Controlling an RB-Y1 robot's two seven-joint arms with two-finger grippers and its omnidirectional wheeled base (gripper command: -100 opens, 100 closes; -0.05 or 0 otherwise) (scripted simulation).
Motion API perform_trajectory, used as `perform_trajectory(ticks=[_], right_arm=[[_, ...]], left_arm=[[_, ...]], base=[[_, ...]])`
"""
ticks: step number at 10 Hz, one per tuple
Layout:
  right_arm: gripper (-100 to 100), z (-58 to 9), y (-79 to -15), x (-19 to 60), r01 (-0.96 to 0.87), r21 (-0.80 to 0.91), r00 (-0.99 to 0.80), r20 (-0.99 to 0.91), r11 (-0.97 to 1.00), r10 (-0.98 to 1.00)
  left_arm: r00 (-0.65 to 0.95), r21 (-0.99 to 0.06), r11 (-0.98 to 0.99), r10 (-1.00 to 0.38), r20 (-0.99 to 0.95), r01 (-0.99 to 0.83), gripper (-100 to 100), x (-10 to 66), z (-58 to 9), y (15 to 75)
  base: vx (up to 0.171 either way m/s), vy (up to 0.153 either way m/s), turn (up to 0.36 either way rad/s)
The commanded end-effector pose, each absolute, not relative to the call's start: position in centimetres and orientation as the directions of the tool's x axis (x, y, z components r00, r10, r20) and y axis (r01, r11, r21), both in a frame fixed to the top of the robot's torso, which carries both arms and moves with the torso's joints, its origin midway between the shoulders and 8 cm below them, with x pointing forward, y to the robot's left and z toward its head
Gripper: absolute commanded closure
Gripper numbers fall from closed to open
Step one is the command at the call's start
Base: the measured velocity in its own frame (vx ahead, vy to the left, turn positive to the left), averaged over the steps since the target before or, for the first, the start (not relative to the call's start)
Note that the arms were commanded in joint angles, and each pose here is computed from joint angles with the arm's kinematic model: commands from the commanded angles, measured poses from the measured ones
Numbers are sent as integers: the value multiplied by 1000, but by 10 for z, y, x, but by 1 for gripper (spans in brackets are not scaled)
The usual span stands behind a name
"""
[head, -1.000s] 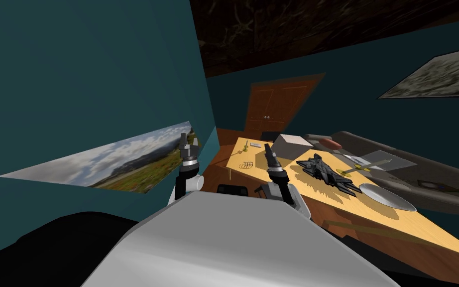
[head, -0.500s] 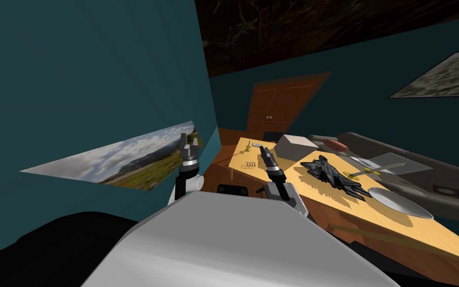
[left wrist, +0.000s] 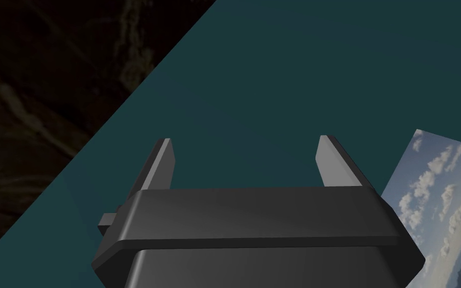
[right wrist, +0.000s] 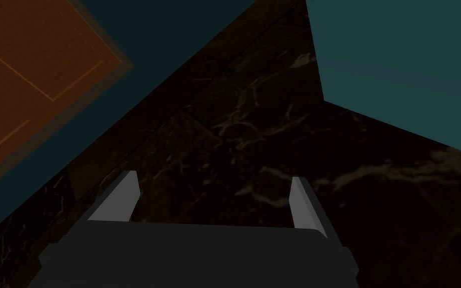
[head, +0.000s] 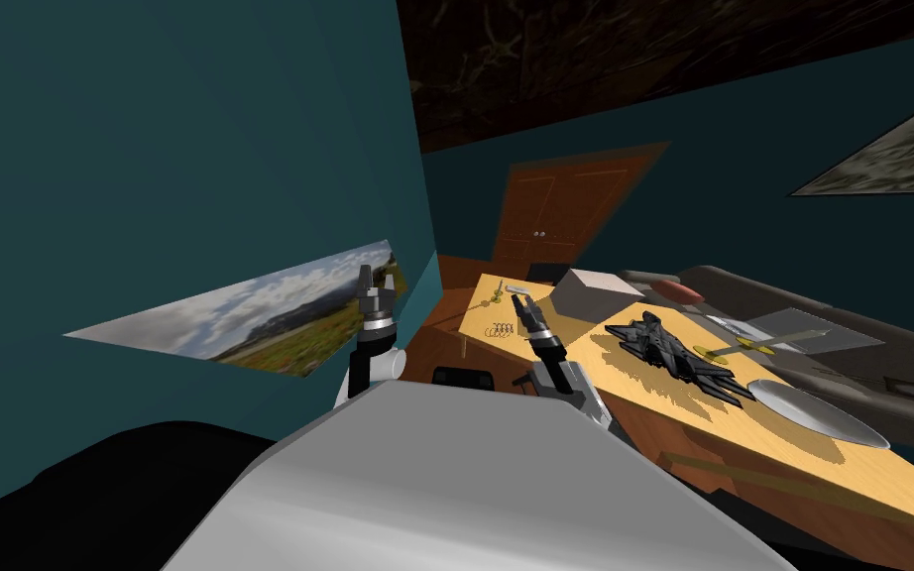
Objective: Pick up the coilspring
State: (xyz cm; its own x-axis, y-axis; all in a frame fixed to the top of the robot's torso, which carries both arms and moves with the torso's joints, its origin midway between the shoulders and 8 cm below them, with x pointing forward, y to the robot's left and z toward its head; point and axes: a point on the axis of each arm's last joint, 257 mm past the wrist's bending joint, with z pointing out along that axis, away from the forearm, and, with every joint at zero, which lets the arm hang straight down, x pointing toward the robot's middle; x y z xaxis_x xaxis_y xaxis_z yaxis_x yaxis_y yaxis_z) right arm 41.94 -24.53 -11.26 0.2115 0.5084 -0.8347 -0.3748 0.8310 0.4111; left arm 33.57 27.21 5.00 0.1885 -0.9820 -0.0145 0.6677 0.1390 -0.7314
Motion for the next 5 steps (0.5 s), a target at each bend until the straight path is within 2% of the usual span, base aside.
perform_trajectory(ticks=[1, 5], right_arm=[[-100, -134, -253, 427, -335, 364, 193, -876, 869, 441], [-100, -163, -259, 435, -292, 266, 156, -934, 919, 320]], left_arm=[[189, -731, 139, -982, -14, 668, 0, 336, 50, 272], [188, -731, 139, -982, -14, 668, 0, 336, 50, 272]], base=[[-8, 55, 96], [0, 42, 40]])
